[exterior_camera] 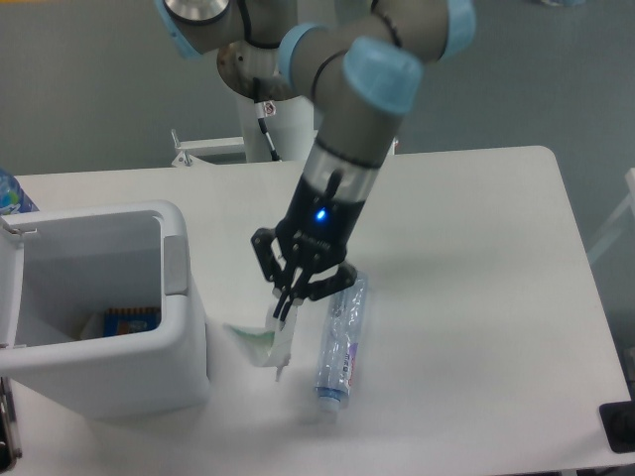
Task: Place the trash in the trash can
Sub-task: 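Lift the wrapper and carry it over the white trash bin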
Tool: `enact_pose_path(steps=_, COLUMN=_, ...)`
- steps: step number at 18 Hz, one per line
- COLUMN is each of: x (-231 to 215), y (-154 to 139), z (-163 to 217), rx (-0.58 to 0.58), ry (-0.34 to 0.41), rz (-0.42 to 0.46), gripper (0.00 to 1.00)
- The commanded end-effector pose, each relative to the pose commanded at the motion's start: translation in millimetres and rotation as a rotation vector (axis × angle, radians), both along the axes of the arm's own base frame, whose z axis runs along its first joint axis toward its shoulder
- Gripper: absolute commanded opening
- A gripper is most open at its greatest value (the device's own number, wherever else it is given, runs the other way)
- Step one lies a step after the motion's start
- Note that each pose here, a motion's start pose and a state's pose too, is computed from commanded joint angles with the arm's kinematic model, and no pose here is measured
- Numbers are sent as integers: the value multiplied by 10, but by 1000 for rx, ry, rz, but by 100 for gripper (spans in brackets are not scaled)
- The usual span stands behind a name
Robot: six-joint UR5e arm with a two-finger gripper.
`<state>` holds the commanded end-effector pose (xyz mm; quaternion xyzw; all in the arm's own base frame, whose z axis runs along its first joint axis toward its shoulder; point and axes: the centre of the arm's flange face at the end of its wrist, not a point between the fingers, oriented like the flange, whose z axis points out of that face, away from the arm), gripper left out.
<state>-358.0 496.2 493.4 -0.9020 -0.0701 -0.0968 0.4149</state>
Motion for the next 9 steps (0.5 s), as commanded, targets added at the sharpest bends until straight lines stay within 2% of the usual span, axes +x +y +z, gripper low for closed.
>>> enact_pose_path(steps=3, x=74, y=20, z=167, rx=56, ry=-83, rz=15, gripper=0)
enact_pose_path(steps=5, x=154, y=6, z=342, rx=85, ry=-98, rz=18, gripper=0)
enact_pose_path(steps=9, x=432, y=-57, z=701, rx=154, ry=-181, rz=17, gripper=0)
